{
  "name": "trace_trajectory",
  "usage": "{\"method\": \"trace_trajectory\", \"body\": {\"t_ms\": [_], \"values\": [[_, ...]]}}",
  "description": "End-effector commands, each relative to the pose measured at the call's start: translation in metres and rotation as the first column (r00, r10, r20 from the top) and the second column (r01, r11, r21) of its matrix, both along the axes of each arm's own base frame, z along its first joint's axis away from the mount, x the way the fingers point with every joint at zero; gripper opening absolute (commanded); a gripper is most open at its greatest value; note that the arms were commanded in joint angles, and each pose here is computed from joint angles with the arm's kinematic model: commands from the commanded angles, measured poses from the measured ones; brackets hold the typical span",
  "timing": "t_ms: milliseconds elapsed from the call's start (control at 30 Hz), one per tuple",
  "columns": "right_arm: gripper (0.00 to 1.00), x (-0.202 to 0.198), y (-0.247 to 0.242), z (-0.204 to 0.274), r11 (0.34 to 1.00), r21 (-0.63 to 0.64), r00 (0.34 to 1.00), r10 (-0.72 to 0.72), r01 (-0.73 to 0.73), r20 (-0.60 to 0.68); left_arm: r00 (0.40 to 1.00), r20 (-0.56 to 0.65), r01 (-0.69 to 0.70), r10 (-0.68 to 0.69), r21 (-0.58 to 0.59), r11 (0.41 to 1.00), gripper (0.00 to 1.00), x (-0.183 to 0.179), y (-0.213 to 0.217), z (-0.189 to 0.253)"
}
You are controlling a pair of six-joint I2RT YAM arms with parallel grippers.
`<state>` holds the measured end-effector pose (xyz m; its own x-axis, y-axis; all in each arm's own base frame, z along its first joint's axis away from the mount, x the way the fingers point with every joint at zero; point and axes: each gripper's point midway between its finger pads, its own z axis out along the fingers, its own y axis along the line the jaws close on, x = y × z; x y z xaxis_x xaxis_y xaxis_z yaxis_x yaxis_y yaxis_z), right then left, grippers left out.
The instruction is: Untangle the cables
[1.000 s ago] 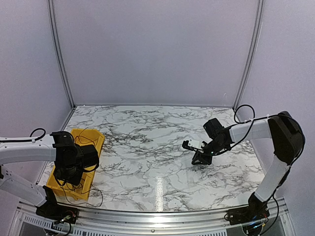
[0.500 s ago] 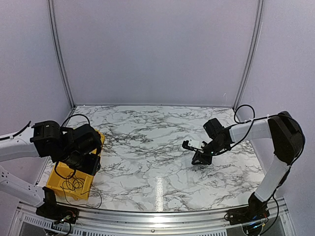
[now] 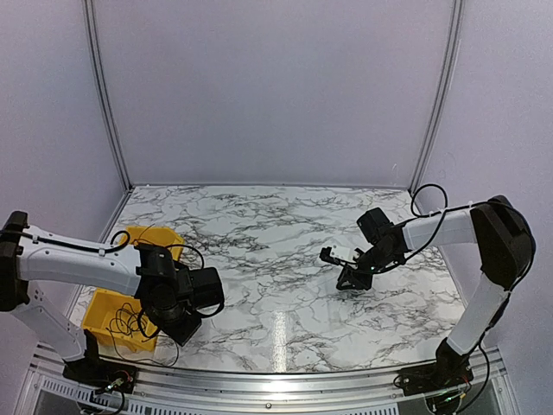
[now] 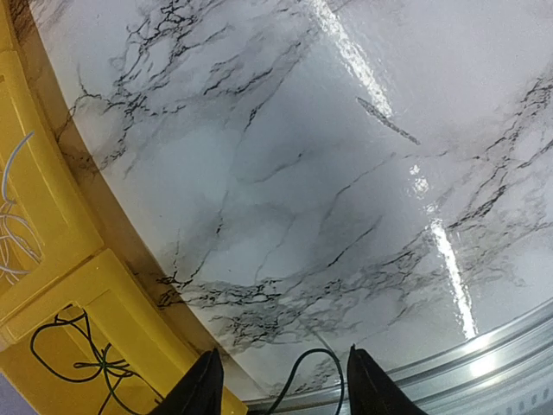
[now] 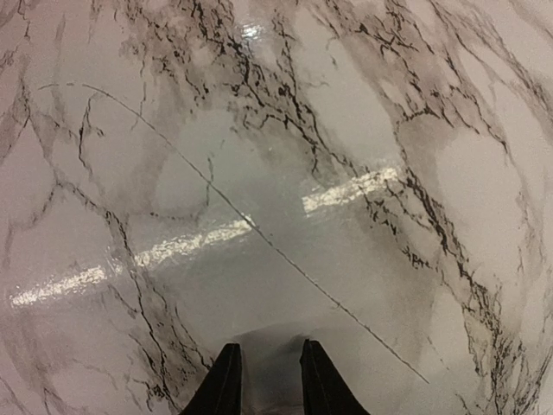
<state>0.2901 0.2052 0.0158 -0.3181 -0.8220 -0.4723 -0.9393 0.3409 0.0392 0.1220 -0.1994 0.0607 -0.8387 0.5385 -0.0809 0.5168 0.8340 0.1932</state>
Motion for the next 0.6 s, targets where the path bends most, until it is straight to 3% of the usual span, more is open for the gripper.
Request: {"method": "trace_trajectory", "body": {"t_ms": [0, 300, 467, 567], "values": [[0.26, -0.035, -0.049, -0.053, 0.972, -0.234, 0.986, -0.068, 0.032, -0.149, 0.999, -0.031, 0.031, -0.028, 0.105, 0.994, 0.50, -0.006, 0.017, -0.006], [0.26, -0.035, -0.049, -0.053, 0.972, -0.232, 0.987, -0.065, 0.029, -0.146, 0.989, -0.146, 0.040, -0.012, 0.185, 0.982, 0.38, -0.029, 0.040, -0.009], [0.26, -0.036, -0.049, -0.053, 0.972, -0.234, 0.987, -0.065, 0.029, -0.149, 0.986, -0.167, 0.043, -0.008, 0.204, 0.978, 0.22, -0.035, 0.050, 0.003], [0.26, -0.035, -0.049, -0.053, 0.972, -0.233, 0.987, -0.065, 0.029, -0.148, 0.993, -0.121, 0.041, -0.011, 0.245, 0.969, 0.01, -0.028, 0.058, 0.014]]}}
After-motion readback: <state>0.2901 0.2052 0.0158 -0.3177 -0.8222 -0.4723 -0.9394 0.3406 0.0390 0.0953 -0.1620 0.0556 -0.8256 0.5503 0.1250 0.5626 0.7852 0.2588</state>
